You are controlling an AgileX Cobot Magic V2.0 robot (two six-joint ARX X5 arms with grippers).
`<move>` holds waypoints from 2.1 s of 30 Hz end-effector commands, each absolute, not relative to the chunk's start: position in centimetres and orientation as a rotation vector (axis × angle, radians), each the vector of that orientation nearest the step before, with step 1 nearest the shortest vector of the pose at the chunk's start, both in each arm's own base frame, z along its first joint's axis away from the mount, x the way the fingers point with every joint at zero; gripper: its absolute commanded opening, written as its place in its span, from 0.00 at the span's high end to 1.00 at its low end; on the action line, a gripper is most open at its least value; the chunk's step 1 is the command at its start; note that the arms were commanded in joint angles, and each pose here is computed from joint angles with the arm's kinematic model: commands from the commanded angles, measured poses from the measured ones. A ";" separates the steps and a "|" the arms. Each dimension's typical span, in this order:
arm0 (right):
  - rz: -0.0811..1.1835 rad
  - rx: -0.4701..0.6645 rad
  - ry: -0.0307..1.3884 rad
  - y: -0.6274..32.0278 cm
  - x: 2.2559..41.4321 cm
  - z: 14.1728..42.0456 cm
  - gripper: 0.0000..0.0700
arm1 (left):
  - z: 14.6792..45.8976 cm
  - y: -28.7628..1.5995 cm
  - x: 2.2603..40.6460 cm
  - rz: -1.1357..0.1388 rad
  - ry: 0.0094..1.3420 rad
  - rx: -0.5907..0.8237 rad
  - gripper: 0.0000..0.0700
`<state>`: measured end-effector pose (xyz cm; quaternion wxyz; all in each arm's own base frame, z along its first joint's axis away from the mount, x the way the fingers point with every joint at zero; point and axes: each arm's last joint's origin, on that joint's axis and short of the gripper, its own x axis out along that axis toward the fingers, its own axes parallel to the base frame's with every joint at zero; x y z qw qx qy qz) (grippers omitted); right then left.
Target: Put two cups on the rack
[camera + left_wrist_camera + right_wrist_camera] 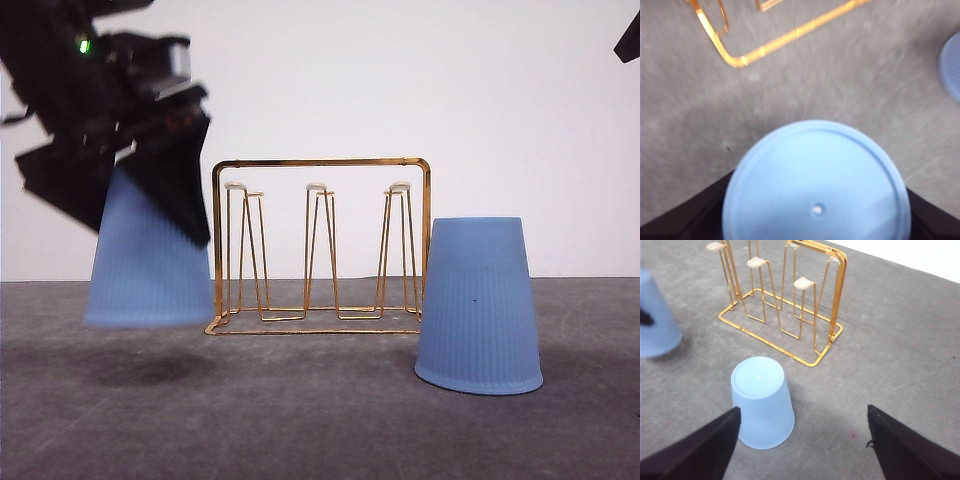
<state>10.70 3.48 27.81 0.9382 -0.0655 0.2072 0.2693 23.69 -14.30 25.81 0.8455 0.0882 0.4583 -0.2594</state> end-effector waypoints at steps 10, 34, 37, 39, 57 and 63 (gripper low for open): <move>0.548 -0.125 0.400 3.5 10.7 28.4 0.27 | 36.5 -14.7 25.2 -0.422 0.650 0.160 0.40; 0.548 -0.126 0.400 3.5 10.7 28.4 0.27 | 31.1 -17.0 31.5 -0.419 0.724 0.115 0.40; 0.547 -0.126 0.400 3.5 10.7 28.4 0.27 | 29.5 -17.6 32.5 -0.416 0.754 0.123 0.40; 0.548 -0.126 0.400 3.5 10.7 28.4 0.27 | 28.3 -17.9 33.1 -0.413 0.775 0.129 0.40; 0.547 -0.126 0.395 3.5 10.7 28.5 0.27 | 25.4 -18.5 34.3 -0.407 0.863 0.153 0.16; 0.547 -0.126 0.392 3.5 10.7 28.5 0.27 | 29.0 -17.2 33.0 -0.438 0.981 0.152 0.21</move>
